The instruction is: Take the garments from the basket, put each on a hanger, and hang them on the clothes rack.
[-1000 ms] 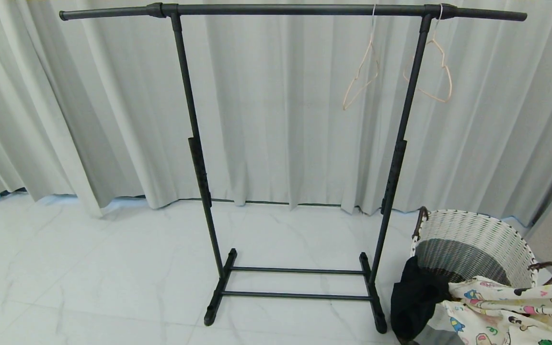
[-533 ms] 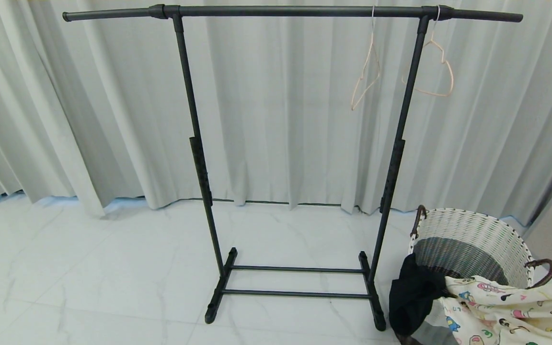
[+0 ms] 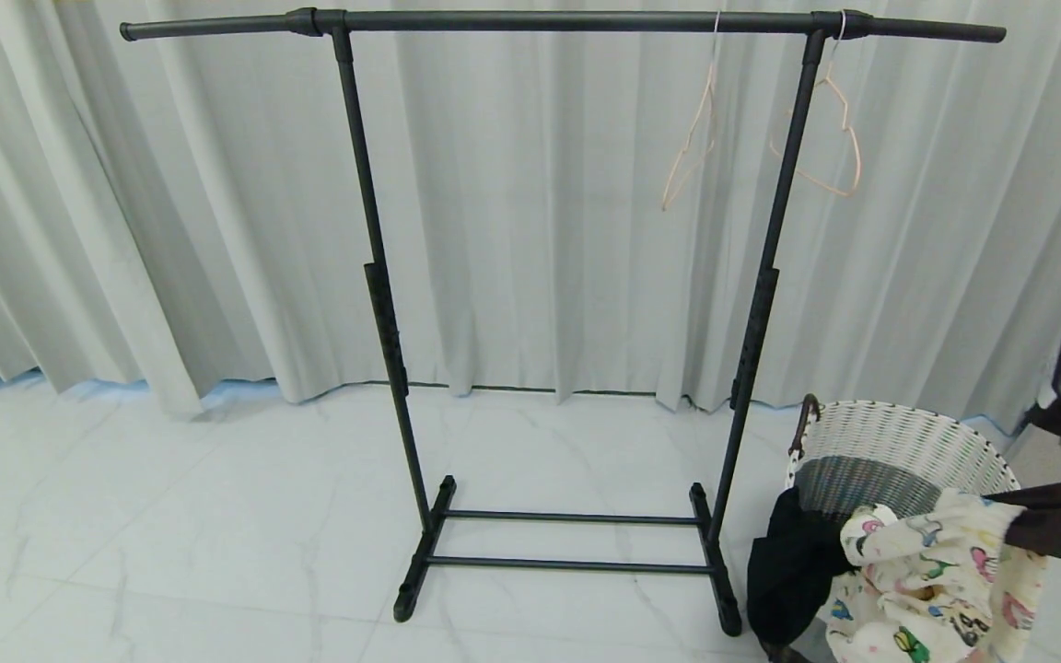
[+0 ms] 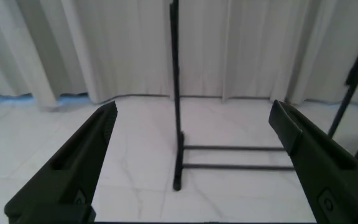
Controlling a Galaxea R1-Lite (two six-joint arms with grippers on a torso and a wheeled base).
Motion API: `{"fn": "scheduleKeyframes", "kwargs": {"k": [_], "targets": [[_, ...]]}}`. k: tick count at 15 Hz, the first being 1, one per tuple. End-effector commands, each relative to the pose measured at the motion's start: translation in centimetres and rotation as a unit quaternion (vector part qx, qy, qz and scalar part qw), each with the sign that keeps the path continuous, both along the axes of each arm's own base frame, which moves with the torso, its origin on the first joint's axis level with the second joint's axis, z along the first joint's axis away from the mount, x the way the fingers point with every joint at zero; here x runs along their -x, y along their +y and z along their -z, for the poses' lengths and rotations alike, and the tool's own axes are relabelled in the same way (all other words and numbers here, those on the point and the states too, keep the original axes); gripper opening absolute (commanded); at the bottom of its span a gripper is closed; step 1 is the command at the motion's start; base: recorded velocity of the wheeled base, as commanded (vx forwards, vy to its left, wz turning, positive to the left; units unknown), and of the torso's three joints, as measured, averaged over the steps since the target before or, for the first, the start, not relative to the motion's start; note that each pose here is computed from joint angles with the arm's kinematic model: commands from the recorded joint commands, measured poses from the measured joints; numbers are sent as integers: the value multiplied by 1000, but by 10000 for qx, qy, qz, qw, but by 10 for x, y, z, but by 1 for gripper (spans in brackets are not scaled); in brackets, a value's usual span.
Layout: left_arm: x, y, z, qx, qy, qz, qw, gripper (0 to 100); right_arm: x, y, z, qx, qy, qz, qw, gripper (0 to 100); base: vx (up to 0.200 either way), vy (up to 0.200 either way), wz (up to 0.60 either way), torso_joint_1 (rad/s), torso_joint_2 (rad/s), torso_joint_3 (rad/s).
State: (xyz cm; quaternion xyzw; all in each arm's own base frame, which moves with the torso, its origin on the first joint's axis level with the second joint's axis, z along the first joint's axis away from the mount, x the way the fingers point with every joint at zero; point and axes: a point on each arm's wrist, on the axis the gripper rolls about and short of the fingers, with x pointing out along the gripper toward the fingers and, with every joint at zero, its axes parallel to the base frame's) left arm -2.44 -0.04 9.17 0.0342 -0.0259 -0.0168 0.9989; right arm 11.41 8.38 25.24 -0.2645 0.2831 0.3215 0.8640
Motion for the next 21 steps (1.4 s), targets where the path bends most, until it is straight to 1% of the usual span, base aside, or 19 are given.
{"fn": "scheduleKeyframes", "kwargs": {"k": [1, 2, 3, 4, 5, 6, 8, 9, 10, 11, 13, 14, 15, 16, 17, 18, 19, 20, 21], "targets": [[-19, 0, -74, 758, 3, 432, 9962, 100, -19, 29, 7, 82, 222, -285, 9993, 0, 0, 0, 0, 0, 0, 0], [-38, -2, -101, 910, 186, 463, 9946, 100, -28, 39, 7, 25, 160, -319, 9994, 0, 0, 0, 0, 0, 0, 0], [-57, -4, -119, 897, 422, 595, 9933, 100, -39, 49, 7, -70, 115, -290, 9995, 0, 0, 0, 0, 0, 0, 0], [-79, -10, -132, 911, 708, 905, 9892, 100, -50, 59, 5, -215, 58, -234, 9995, 0, 0, 0, 0, 0, 0, 0], [-101, -19, -140, 1000, 983, 1178, 9831, 100, -59, 69, 3, -370, 28, -198, 9991, 0, 0, 0, 0, 0, 0, 0], [-118, -28, -142, 1086, 1192, 1420, 9766, 100, -64, 78, 0, -512, 12, -199, 9985, 0, 0, 0, 0, 0, 0, 0], [-145, -54, -129, 907, 1815, 1943, 9597, 100, -69, 95, -4, -748, 103, -181, 9970, 0, 0, 0, 0, 0, 0, 0], [-151, -64, -123, 814, 2065, 2138, 9513, 100, -70, 100, -4, -805, 132, -187, 9965, 0, 0, 0, 0, 0, 0, 0], [-157, -86, -112, 609, 2435, 2582, 9329, 100, -72, 106, -7, -889, 126, -209, 9957, 0, 0, 0, 0, 0, 0, 0], [-154, -106, -104, 472, 2708, 3020, 9128, 100, -73, 111, -7, -894, 124, -248, 9956, 0, 0, 0, 0, 0, 0, 0], [-146, -142, -87, 244, 3286, 3634, 8714, 100, -76, 115, -8, -929, 124, -245, 9953, 0, 0, 0, 0, 0, 0, 0], [-147, -160, -76, 84, 3554, 3781, 8548, 100, -78, 117, -10, -959, 119, -233, 9950, 0, 0, 0, 0, 0, 0, 0], [-152, -177, -65, -57, 3742, 3834, 8444, 100, -78, 117, -11, -980, 115, -224, 9949, 0, 0, 0, 0, 0, 0, 0], [-158, -191, -59, -122, 3824, 3860, 8394, 100, -77, 116, -12, -1014, 123, -202, 9946, 0, 0, 0, 0, 0, 0, 0], [-164, -206, -53, -89, 3914, 3891, 8338, 100, -77, 116, -13, -1044, 118, -189, 9943, 0, 0, 0, 0, 0, 0, 0], [-172, -223, -47, 104, 4019, 3840, 8312, 100, -77, 116, -13, -1050, 113, -190, 9942, 0, 0, 0, 0, 0, 0, 0], [-183, -240, -39, 383, 4118, 3746, 8299, 100, -77, 116, -13, -1050, 113, -190, 9942, 0, 0, 0, 0, 0, 0, 0], [-193, -255, -31, 621, 4168, 3648, 8303, 100, -76, 115, -14, -1071, 101, -187, 9940, 0, 0, 0, 0, 0, 0, 0], [-205, -263, -22, 740, 4190, 3559, 8320, 100, -75, 114, -16, -1093, 79, -189, 9938, 0, 0, 0, 0, 0, 0, 0]]}}
